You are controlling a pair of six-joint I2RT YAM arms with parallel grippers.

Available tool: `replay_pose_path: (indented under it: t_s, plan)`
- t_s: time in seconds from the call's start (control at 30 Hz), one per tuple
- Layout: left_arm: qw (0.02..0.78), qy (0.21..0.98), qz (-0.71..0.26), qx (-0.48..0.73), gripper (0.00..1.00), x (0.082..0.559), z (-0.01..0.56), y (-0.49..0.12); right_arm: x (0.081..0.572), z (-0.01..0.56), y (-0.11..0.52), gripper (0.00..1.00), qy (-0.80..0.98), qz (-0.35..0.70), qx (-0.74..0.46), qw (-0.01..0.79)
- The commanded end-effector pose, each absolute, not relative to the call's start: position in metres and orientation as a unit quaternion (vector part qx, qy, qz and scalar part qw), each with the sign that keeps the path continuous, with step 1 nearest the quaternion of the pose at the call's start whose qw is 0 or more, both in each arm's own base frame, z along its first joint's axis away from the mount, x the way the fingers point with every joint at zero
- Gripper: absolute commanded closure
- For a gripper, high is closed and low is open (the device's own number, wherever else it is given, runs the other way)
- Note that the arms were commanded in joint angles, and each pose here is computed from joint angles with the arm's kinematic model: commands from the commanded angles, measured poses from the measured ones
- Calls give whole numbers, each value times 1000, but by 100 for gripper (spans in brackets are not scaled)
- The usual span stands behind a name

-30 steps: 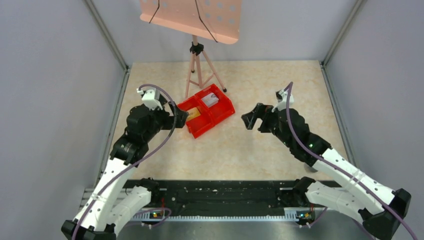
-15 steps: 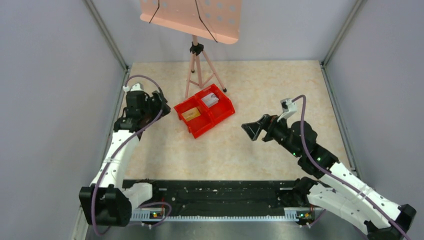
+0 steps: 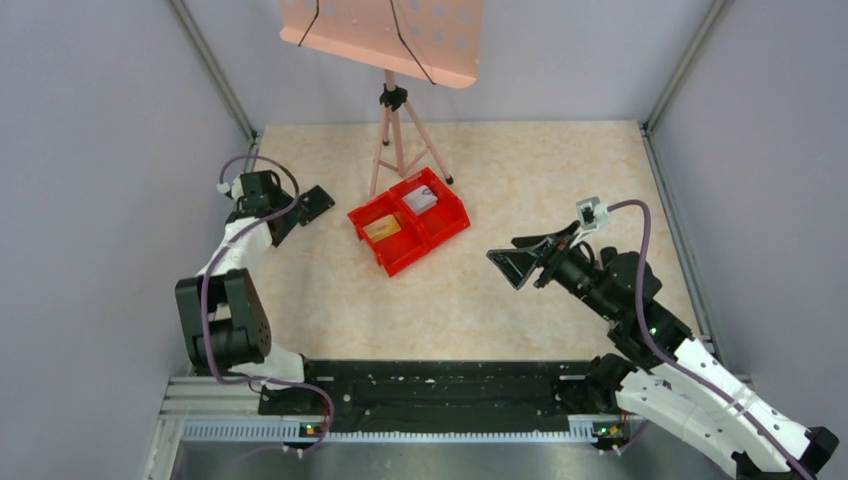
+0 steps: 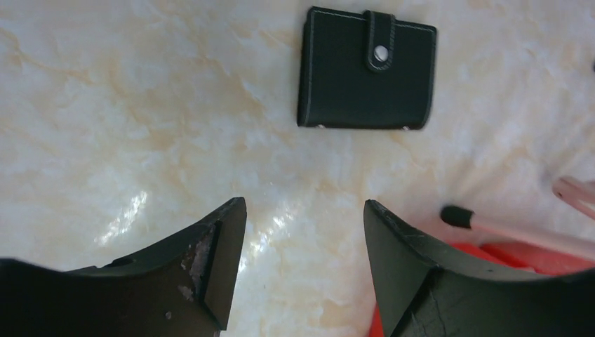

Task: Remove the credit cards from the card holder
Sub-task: Pick up the card holder from the center of the board.

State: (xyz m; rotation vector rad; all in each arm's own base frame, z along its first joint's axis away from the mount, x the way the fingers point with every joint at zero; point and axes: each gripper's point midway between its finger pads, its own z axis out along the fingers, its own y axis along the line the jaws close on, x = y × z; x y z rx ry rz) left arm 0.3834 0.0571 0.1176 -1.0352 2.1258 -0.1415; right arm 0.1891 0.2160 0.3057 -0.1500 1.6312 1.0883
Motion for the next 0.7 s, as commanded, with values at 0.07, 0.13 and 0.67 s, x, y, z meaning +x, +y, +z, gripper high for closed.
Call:
replay_pose_path:
  t_s: [0.07,0.13,0.67]
  plan:
    - [371,810,-61,-451,40,424,95,84,180,325,217,10,663,483,-79,566]
    - [360,812,-76,-453,42,430,85,85,178,328,215,10,659,486,-79,569]
    - [325,823,-139,-446,49,464,51,85,180,321,210,10,671,471,-70,568]
